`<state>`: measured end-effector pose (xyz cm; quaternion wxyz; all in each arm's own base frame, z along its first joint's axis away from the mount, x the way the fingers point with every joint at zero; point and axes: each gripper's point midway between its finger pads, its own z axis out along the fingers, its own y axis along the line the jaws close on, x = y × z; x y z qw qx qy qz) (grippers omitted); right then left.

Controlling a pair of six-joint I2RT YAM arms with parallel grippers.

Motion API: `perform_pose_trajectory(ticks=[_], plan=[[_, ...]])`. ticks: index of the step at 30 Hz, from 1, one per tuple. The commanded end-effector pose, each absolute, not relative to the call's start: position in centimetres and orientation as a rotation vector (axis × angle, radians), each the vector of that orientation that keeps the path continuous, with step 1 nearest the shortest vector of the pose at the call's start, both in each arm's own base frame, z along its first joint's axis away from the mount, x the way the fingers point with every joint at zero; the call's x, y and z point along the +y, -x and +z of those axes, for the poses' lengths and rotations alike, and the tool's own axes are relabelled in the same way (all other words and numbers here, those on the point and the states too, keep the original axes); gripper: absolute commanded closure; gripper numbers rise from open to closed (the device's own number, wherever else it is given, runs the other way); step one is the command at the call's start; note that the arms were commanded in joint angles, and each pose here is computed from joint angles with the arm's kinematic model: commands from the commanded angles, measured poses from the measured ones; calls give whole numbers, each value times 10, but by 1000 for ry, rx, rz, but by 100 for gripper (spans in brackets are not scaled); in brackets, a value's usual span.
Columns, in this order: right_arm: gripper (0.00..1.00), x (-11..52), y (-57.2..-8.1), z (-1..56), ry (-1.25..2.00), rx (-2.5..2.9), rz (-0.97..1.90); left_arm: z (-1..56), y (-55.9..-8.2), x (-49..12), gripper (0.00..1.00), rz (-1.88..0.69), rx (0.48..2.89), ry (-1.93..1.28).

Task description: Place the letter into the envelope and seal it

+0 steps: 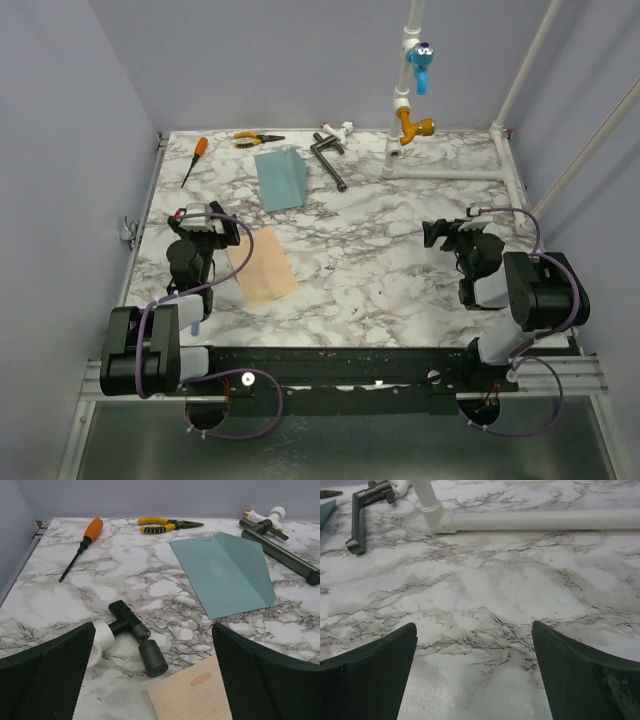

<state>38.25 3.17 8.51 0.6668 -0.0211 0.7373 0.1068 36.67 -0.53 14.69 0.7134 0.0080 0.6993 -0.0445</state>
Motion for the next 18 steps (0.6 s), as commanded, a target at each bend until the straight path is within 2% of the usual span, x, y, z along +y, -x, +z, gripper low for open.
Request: perform_pose_trajectory(ticks=[1, 6, 10, 14, 18], plan=[[0, 32, -383, 90, 56, 1641, 234, 155, -368, -9, 1, -118, 1519, -28], [0, 26, -387, 94, 9, 1651, 217, 158, -367, -15, 1, -133, 1513, -70], [0, 26, -410, 105, -76, 1834, 256, 182, -368, -13, 1, -145, 1561, -61], [0, 56, -418, 115, -117, 1971, 487, 220, -353, -37, 1, -139, 1503, -343], [0, 108, -404, 124, -87, 2005, 719, 207, -316, -68, 1, -203, 1631, -766]])
